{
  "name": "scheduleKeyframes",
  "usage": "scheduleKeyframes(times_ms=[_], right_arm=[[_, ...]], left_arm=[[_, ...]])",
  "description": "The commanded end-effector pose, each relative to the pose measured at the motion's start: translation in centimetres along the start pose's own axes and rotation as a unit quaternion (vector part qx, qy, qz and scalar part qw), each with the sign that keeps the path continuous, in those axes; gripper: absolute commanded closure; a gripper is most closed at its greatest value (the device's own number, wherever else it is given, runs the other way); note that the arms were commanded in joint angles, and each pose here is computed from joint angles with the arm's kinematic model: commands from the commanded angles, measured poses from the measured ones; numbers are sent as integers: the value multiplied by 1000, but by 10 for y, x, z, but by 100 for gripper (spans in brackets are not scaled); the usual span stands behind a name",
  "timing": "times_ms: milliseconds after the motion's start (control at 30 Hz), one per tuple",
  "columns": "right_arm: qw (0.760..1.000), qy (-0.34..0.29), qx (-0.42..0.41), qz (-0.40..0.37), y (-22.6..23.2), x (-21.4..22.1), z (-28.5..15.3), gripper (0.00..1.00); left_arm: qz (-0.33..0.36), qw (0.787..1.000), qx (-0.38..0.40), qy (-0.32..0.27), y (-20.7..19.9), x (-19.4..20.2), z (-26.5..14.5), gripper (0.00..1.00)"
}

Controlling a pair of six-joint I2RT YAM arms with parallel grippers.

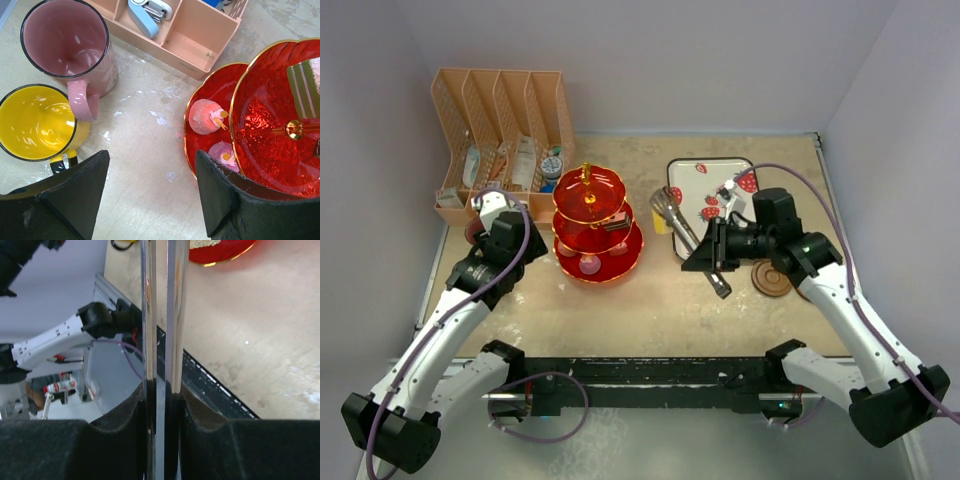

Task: Serve the afternoon tea
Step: Place the desert on the desert table.

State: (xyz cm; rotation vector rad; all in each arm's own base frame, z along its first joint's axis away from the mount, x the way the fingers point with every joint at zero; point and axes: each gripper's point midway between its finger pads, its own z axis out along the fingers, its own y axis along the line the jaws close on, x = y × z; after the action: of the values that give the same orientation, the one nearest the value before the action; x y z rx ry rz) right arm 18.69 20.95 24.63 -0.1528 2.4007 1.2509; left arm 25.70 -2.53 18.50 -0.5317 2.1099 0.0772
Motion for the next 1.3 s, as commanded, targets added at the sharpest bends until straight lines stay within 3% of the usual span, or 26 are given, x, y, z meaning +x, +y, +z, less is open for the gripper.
scheduleKeyframes(times_ms=[0, 300, 667, 933, 1267], right_arm=[[1000, -11, -18, -7, 26, -2, -2, 82], [996, 61, -63, 2, 37, 39, 19, 83], [987, 116, -106, -21, 86, 73, 63, 82], [986, 116, -118, -14, 101, 66, 94, 82], [984, 93, -146, 49, 113, 51, 118, 82]], left_arm=[[-13, 1000, 4, -24, -1, -13, -5, 32], [-13, 1000, 2, -25, 0, -13, -4, 32], [-20, 999, -6, -36, 4, -18, -7, 32], [-24, 999, -9, -41, 7, -20, -9, 32], [-24, 999, -11, -40, 7, -19, -9, 32]])
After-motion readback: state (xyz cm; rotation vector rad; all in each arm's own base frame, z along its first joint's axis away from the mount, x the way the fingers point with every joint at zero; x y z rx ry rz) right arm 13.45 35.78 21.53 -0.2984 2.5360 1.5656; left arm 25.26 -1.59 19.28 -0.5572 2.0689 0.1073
